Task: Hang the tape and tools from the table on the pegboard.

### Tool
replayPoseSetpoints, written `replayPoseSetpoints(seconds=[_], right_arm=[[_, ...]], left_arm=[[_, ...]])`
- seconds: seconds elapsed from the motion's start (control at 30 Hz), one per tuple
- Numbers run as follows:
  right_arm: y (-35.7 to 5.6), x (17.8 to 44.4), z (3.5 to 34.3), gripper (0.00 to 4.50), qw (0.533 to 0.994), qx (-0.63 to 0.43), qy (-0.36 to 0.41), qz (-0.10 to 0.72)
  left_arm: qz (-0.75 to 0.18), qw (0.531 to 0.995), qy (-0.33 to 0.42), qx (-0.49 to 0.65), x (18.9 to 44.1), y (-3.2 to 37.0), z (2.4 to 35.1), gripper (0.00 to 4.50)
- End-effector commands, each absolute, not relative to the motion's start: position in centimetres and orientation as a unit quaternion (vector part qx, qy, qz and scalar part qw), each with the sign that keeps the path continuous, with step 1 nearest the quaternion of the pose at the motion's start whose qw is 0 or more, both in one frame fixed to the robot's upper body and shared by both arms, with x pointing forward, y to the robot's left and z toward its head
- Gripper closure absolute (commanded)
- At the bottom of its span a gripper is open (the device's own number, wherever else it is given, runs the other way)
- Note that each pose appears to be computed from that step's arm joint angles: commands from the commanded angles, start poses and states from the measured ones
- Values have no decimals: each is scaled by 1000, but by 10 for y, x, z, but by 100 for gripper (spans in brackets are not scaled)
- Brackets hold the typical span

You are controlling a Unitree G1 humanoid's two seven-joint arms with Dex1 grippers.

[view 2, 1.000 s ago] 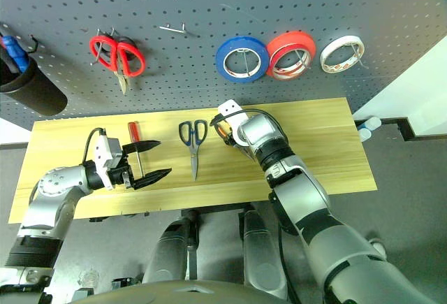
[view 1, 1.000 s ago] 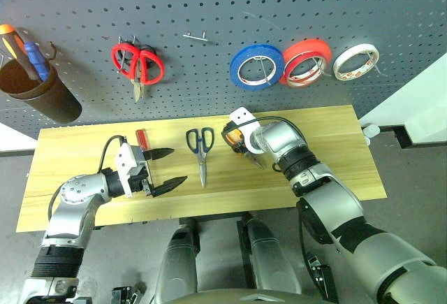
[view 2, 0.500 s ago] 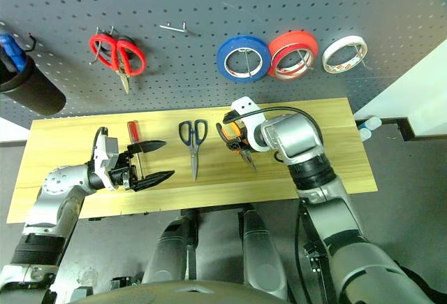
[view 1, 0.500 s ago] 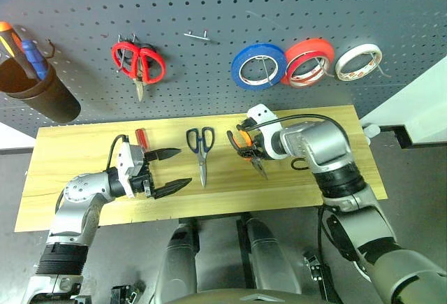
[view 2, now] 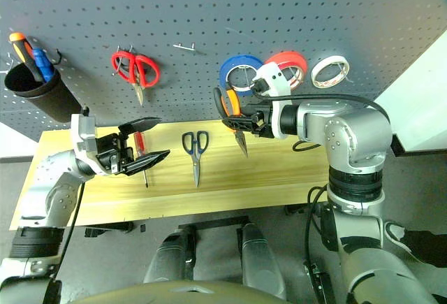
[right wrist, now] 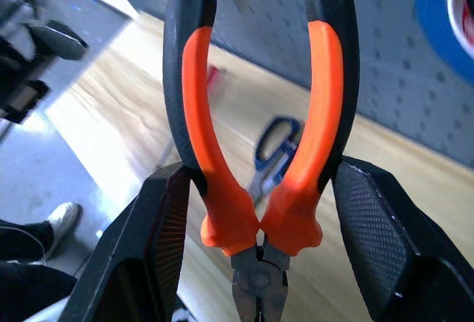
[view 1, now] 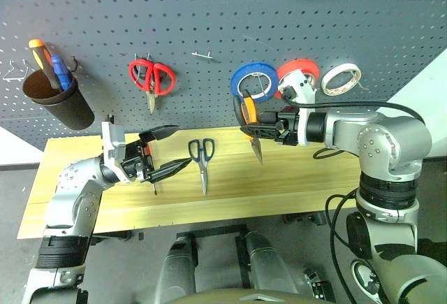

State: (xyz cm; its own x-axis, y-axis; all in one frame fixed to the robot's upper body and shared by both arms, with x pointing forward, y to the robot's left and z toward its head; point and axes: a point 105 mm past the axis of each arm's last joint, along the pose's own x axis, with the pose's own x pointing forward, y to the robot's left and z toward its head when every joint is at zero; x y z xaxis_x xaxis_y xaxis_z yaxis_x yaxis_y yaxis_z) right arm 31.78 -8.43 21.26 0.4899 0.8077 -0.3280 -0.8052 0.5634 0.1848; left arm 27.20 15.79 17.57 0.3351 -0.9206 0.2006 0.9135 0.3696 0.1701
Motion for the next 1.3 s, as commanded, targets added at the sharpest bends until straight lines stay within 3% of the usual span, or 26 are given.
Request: replayPoseSetpoints(seconds=[0.03, 0.33, 0.6, 0.97, 1.3], right_arm=[[-78, 312, 251, 187, 858, -1, 122, 499], [-71, 320, 293, 188, 852, 13, 51, 521], [-57, 342, 317, 189, 867, 26, -5, 498], [-27, 372, 350, 189, 889, 56, -83, 448], [-12, 393, 362, 189, 910, 60, -136, 387]], left_arm=[[-559, 813, -162, 19, 258, 160, 196, 0], [-504, 836, -216, 21, 246, 168, 239, 0], [-439, 861, -259, 2, 258, 191, 271, 0], [-380, 893, -242, -1, 269, 224, 265, 0], [-350, 910, -219, 16, 273, 248, 253, 0]])
